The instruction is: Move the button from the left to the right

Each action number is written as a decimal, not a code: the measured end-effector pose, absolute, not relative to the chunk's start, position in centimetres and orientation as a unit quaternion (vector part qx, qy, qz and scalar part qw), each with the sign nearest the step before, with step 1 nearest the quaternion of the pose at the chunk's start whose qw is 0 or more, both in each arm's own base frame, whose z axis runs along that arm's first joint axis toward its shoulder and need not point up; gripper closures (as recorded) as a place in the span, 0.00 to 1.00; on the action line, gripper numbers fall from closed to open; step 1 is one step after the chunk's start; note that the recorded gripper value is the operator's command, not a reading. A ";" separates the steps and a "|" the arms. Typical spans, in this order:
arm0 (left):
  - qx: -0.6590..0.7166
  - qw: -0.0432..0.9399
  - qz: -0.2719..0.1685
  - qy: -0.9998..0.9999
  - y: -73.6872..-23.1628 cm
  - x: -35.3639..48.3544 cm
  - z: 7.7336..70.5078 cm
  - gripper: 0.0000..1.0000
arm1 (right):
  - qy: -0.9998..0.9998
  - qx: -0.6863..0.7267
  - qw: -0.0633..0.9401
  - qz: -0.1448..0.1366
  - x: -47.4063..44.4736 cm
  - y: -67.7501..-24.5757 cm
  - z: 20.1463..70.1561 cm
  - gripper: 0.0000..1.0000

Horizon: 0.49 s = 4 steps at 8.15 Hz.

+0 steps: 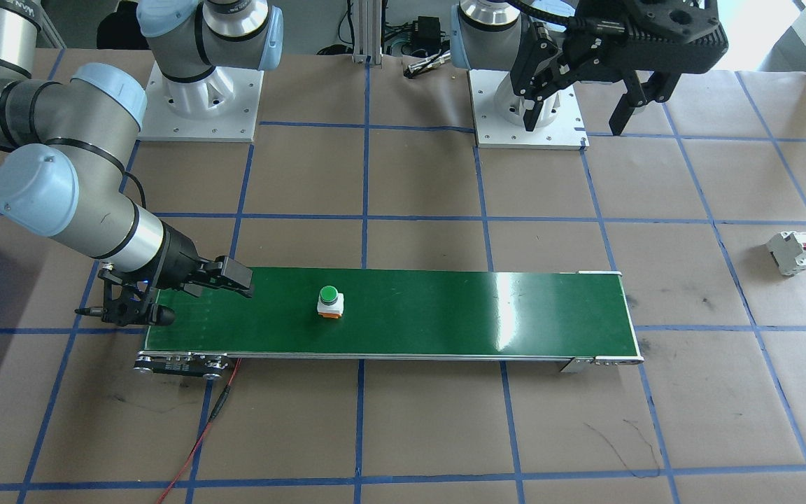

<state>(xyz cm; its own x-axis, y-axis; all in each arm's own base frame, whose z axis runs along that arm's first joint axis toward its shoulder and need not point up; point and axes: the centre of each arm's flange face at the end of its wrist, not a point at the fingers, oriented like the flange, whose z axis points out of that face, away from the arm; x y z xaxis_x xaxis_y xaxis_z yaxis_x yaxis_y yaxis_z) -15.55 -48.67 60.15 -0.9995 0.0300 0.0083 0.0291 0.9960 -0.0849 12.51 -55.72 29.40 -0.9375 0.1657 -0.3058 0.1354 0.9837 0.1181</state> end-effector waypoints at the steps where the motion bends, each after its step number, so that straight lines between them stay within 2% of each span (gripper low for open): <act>1: -0.016 0.005 0.042 -0.999 -48.7 -15.5 60.1 0.00 | 0.983 0.077 0.158 0.043 13.5 -55.7 29.9 0.03; 4: -0.016 0.005 0.041 -0.999 -48.7 -15.5 60.0 0.00 | 0.986 0.073 0.148 0.031 15.5 -55.6 30.2 0.04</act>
